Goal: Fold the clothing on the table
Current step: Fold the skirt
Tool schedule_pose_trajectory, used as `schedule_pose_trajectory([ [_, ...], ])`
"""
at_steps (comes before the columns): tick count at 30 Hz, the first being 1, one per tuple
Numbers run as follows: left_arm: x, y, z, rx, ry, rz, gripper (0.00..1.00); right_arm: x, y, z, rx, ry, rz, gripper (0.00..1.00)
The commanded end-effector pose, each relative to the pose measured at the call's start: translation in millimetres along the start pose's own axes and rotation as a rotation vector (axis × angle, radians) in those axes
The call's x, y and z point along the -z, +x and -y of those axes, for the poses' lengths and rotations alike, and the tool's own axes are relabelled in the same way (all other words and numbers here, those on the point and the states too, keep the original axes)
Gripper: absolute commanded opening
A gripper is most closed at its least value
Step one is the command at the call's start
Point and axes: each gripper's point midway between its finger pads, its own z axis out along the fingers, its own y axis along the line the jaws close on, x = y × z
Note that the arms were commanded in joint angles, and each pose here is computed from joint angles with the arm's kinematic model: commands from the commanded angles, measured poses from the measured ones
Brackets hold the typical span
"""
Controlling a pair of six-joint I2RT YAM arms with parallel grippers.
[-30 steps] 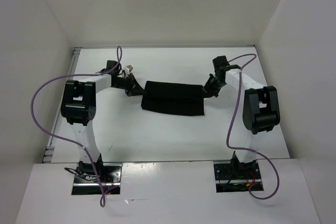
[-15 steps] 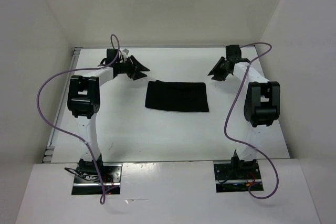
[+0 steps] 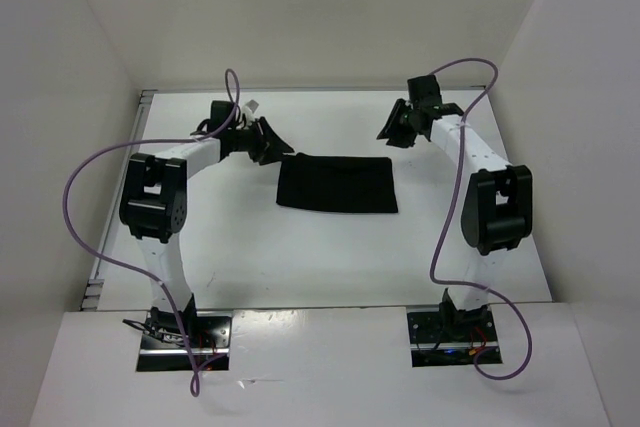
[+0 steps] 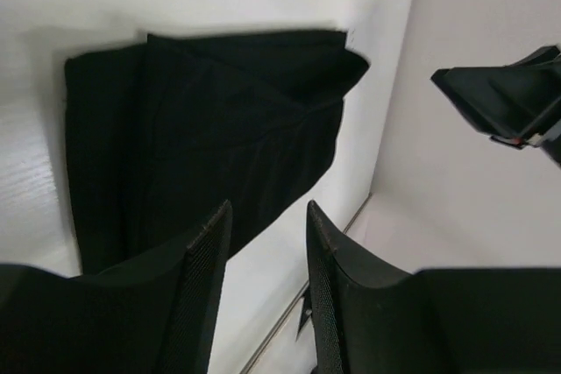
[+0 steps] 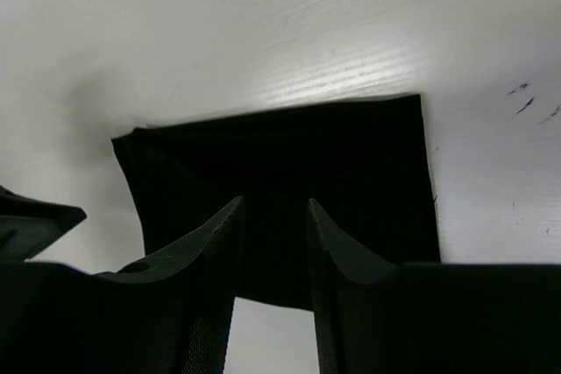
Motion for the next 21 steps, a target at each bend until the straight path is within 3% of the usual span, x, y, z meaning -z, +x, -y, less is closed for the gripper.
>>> schedule_pose_trajectory([
  [1,-8.3,20.9,-14.7,-0.112,-0.018,-0.071,0.47,1.5,22.7,11.4,0.083,0.042,-0.067,0.40],
  [14,-17.3,32.0,-42.4,-0.126,-0.107,-0.081,0.44,-80.9,34.0,33.7,0.129,0.113,-0.207,0.35],
  [18,-14.4,43.0,-49.6,-0.117,-0.113,-0.103,0.44,-94.5,2.9,27.9,0.144,0.145,-0.125,0.32],
  [21,-12.2,50.9,-55.6,-0.102,-0.123,-0.114,0.44,-80.8,-30.1,8.4,0.154,0.103,-0.048,0.32],
])
